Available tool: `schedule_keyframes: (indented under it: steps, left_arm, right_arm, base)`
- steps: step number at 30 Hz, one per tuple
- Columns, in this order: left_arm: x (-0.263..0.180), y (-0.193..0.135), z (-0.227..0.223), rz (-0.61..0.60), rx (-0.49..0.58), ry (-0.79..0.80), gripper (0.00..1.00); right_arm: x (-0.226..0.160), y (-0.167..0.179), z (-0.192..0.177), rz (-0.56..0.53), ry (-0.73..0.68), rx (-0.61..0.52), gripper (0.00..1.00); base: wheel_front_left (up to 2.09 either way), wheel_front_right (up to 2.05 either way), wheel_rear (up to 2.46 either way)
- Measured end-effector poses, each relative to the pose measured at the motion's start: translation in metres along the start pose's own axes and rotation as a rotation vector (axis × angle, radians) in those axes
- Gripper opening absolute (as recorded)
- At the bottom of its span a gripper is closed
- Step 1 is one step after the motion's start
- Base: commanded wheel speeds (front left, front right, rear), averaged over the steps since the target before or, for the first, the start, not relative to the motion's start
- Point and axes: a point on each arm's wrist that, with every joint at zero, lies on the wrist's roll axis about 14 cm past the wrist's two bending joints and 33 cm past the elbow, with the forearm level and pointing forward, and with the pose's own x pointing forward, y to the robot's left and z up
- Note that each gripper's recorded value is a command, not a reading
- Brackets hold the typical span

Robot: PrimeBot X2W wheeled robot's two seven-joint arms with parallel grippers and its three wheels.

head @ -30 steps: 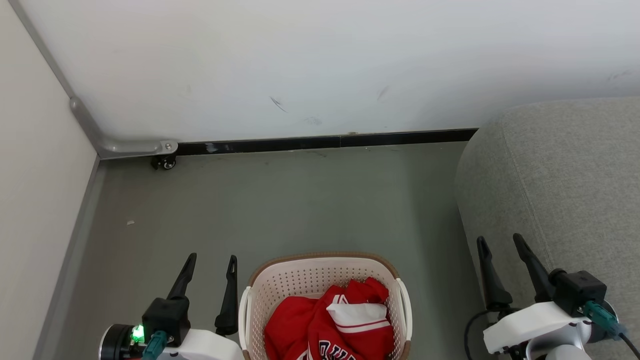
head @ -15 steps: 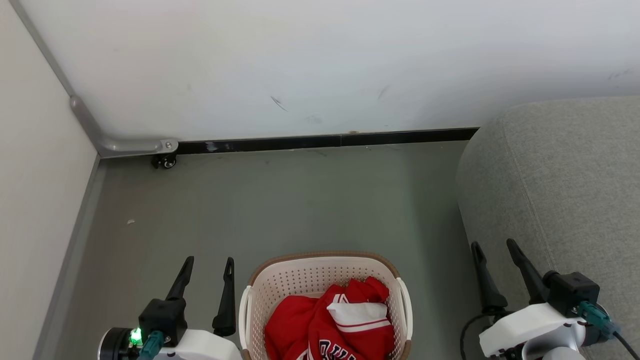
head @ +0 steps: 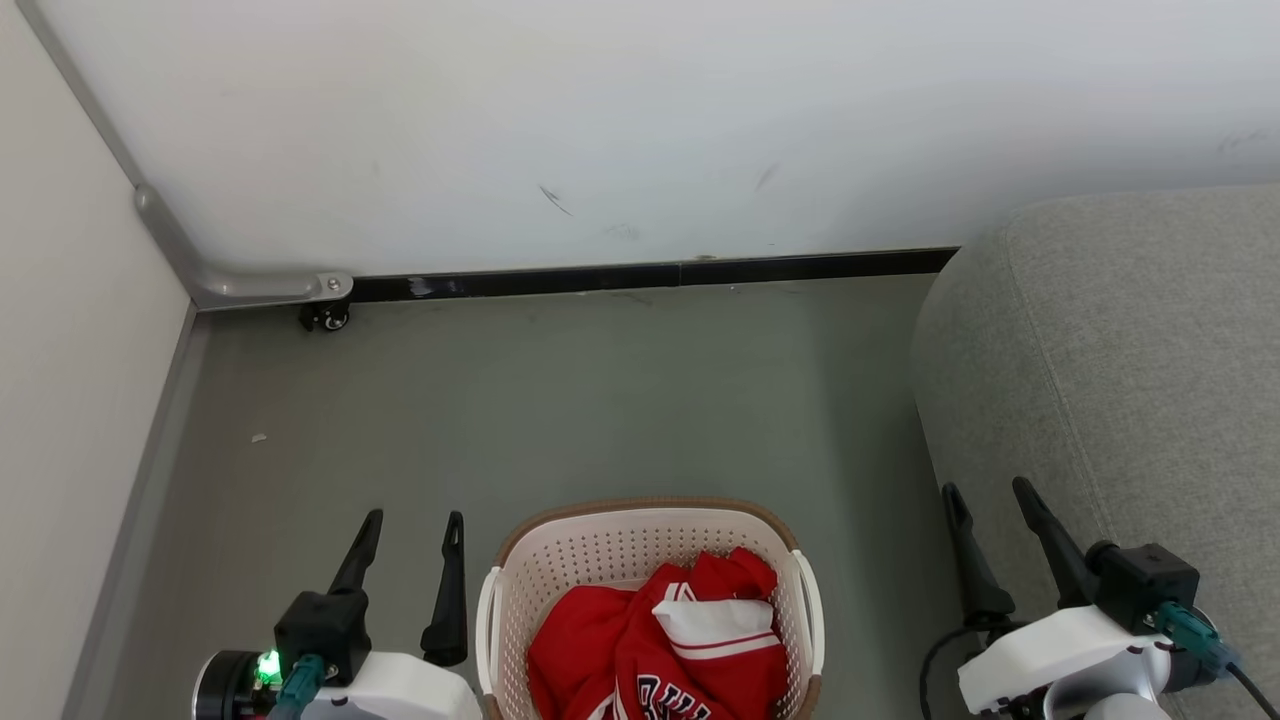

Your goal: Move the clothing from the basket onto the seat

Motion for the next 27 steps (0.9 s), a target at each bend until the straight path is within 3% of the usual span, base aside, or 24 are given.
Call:
schedule_keyframes:
  steps: [27]
  left_arm:
    - [0.031, -0.029, -0.029, -0.132, 0.061, 0.091, 1.0]
  right_arm:
    - [0.002, -0.027, -0.004, -0.08, -0.004, 0.017, 1.0]
  base:
    - [0.0, 0.0, 0.0]
